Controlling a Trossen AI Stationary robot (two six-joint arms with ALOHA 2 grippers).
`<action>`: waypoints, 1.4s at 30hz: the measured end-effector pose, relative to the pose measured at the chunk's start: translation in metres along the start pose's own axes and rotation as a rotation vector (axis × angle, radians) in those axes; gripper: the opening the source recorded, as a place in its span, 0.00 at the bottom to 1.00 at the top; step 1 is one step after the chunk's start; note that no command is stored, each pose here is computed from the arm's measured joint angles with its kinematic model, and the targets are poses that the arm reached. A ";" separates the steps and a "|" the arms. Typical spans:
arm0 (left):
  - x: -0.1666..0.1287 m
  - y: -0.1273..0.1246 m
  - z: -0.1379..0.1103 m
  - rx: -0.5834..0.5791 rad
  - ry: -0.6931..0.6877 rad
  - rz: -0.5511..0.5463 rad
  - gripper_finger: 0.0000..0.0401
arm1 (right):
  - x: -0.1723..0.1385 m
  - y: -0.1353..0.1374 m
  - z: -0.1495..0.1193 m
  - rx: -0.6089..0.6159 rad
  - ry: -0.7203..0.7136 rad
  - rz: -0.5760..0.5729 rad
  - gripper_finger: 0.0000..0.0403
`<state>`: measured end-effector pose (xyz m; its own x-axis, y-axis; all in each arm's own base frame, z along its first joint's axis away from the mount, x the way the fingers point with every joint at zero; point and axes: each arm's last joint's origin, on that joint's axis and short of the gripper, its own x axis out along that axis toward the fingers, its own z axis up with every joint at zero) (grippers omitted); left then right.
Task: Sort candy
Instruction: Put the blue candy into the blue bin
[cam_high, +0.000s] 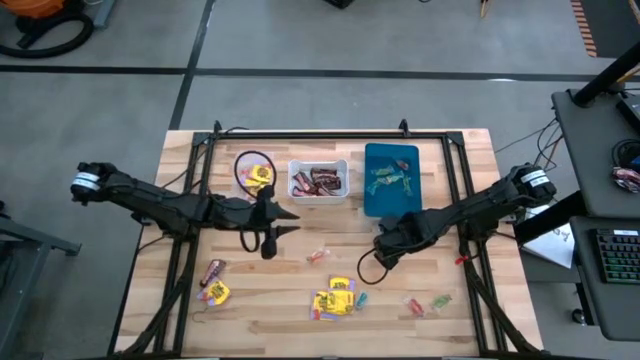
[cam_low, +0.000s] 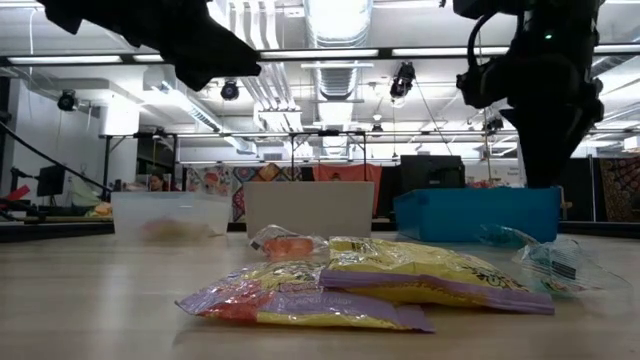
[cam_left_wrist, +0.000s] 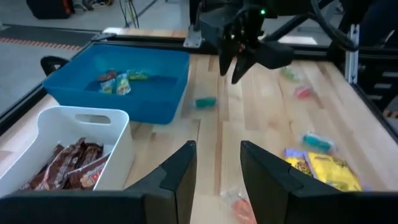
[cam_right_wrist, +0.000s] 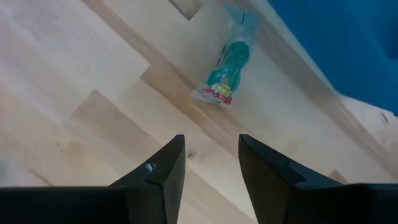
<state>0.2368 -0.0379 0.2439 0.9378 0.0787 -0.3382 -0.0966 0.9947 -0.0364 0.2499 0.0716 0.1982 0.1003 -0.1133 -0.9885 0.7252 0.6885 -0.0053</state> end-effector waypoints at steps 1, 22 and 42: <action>0.000 0.000 0.000 -0.001 -0.001 0.000 0.27 | 0.001 0.001 0.001 -0.001 -0.012 0.002 0.37; 0.003 0.001 -0.002 0.001 0.007 0.052 0.27 | 0.057 0.015 0.016 -0.025 -0.008 -0.145 0.39; 0.004 0.001 -0.003 -0.016 0.006 0.052 0.27 | 0.053 0.015 0.016 -0.078 0.006 -0.105 0.03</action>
<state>0.2394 -0.0369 0.2400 0.9292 0.1302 -0.3459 -0.1508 0.9880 -0.0333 0.2773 0.0647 0.1478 0.0222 -0.1833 -0.9828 0.6764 0.7266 -0.1203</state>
